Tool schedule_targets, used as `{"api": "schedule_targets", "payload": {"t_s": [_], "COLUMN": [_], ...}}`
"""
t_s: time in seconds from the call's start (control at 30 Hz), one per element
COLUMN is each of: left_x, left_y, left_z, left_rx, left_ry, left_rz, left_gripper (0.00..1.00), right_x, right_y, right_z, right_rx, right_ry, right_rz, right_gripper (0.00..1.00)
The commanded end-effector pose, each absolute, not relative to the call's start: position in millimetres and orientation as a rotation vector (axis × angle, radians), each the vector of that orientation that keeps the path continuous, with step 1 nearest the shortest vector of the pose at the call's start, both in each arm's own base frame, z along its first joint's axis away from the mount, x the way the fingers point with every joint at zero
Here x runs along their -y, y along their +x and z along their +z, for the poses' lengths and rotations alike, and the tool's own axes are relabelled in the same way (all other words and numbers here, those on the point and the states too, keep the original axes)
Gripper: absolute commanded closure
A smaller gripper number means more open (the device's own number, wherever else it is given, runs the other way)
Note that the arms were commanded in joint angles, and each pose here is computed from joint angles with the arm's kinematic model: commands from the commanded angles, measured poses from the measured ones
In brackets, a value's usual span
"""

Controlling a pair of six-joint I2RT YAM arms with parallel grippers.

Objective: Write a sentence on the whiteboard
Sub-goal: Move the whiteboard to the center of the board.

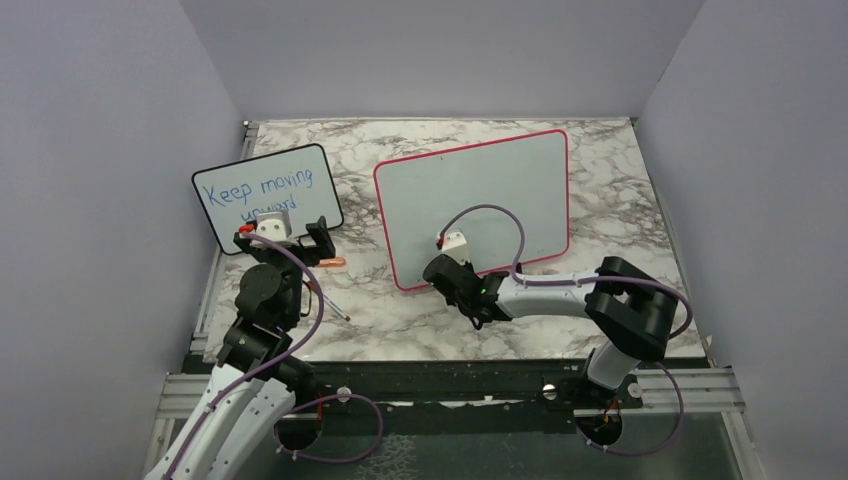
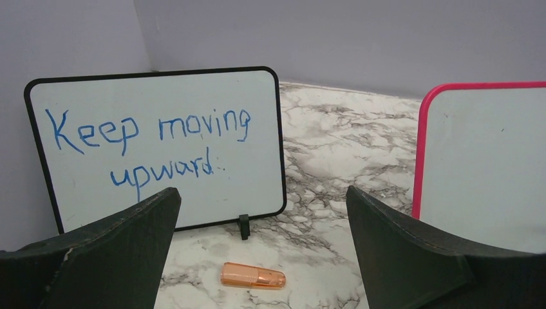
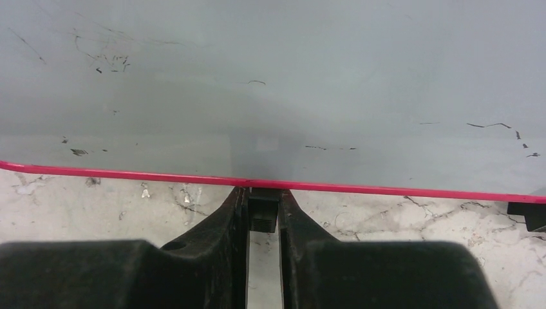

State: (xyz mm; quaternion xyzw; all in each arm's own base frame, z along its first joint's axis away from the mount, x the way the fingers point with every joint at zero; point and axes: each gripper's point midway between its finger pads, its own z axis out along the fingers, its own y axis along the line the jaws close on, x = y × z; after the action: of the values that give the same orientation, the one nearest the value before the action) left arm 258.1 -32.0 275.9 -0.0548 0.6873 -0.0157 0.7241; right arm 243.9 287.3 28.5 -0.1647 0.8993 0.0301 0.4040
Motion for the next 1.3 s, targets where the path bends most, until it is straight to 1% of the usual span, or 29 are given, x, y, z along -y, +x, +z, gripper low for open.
{"api": "schedule_targets", "payload": {"t_s": [0.0, 0.13, 0.4, 0.5, 0.63, 0.83, 1.0, 1.13, 1.27], "left_x": [35, 38, 38, 35, 34, 35, 43, 45, 41], "left_y": [259, 260, 265, 264, 264, 262, 257, 247, 238], "left_z": [286, 281, 264, 249, 228, 187, 157, 132, 111], "left_rx": [-1.507, -1.543, -1.638, -1.699, -1.786, -1.948, -2.091, -2.217, -2.31], "left_ry": [-0.127, -0.143, -0.22, -0.293, -0.389, -0.512, -0.602, -0.687, -0.768], "left_rz": [-0.068, -0.081, -0.088, -0.08, -0.075, -0.044, -0.082, -0.084, -0.026], "left_gripper": [0.01, 0.01, 0.01, 0.01, 0.01, 0.01, 0.01, 0.01, 0.01], "right_x": [-309, -308, -301, -294, -276, -252, -234, -218, -202], "right_y": [234, 234, 227, 224, 226, 228, 231, 232, 232], "right_z": [47, 53, 54, 65, 77, 91, 108, 124, 139], "right_rx": [-2.24, -2.228, -2.246, -2.235, -2.21, -2.18, -2.136, -2.078, -2.013], "right_ry": [-0.493, -0.504, -0.514, -0.494, -0.447, -0.365, -0.295, -0.209, -0.113], "right_rz": [0.205, 0.209, 0.221, 0.224, 0.177, 0.109, 0.074, 0.077, 0.105], "right_gripper": [0.77, 0.68, 0.66, 0.57, 0.39, 0.19, 0.1, 0.07, 0.01]}}
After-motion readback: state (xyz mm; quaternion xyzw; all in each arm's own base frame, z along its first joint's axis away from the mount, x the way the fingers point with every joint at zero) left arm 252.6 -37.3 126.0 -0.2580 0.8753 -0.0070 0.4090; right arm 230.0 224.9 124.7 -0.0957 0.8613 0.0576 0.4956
